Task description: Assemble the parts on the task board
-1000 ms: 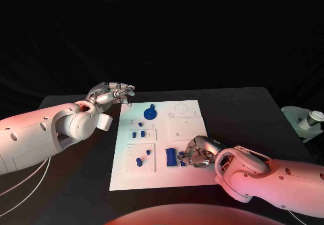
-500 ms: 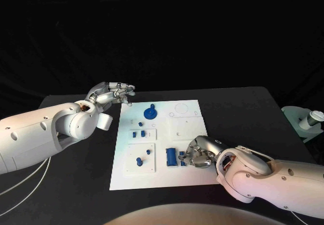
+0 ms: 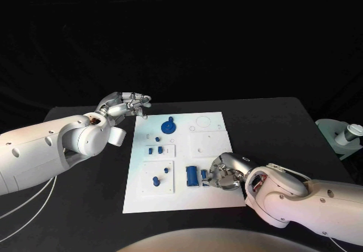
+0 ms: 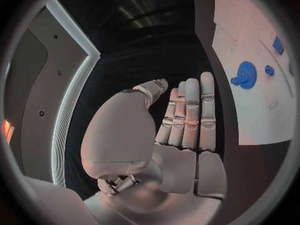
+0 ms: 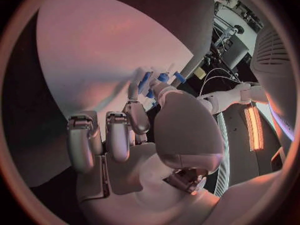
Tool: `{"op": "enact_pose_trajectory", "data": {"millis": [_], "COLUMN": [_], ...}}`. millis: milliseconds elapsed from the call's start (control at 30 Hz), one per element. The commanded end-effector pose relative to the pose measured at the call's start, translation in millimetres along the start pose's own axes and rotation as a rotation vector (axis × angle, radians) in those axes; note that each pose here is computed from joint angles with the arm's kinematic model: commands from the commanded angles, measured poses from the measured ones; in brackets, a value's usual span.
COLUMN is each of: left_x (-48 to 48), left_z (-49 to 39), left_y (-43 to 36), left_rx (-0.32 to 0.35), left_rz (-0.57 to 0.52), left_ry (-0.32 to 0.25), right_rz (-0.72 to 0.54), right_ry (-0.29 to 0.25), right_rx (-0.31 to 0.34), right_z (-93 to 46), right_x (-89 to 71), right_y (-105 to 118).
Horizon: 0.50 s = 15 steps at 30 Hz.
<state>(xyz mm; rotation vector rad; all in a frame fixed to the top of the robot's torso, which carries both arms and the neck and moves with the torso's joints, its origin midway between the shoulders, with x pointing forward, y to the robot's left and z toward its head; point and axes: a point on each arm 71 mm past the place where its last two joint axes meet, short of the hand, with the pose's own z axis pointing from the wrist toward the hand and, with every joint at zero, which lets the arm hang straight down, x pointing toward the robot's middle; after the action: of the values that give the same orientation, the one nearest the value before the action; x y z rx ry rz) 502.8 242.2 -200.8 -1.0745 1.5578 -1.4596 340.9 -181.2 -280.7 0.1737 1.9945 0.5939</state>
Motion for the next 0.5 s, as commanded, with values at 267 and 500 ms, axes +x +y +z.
{"op": "enact_pose_trajectory", "data": {"millis": [267,500], "left_x": [2.5,2.3], "left_z": [0.8,0.7], "left_y": [-1.0,-1.0], "left_rx": [0.007,0.008], "left_rz": [-0.009,-0.009], "left_ry": [0.016,0.015], "right_rz": [-0.049,-0.069], "right_ry": [0.032,0.023], "right_rx": [-0.018,-0.020], "right_z": [3.5,4.2], "right_x": [4.3,4.5], "right_y": [-1.4,-1.9]}}
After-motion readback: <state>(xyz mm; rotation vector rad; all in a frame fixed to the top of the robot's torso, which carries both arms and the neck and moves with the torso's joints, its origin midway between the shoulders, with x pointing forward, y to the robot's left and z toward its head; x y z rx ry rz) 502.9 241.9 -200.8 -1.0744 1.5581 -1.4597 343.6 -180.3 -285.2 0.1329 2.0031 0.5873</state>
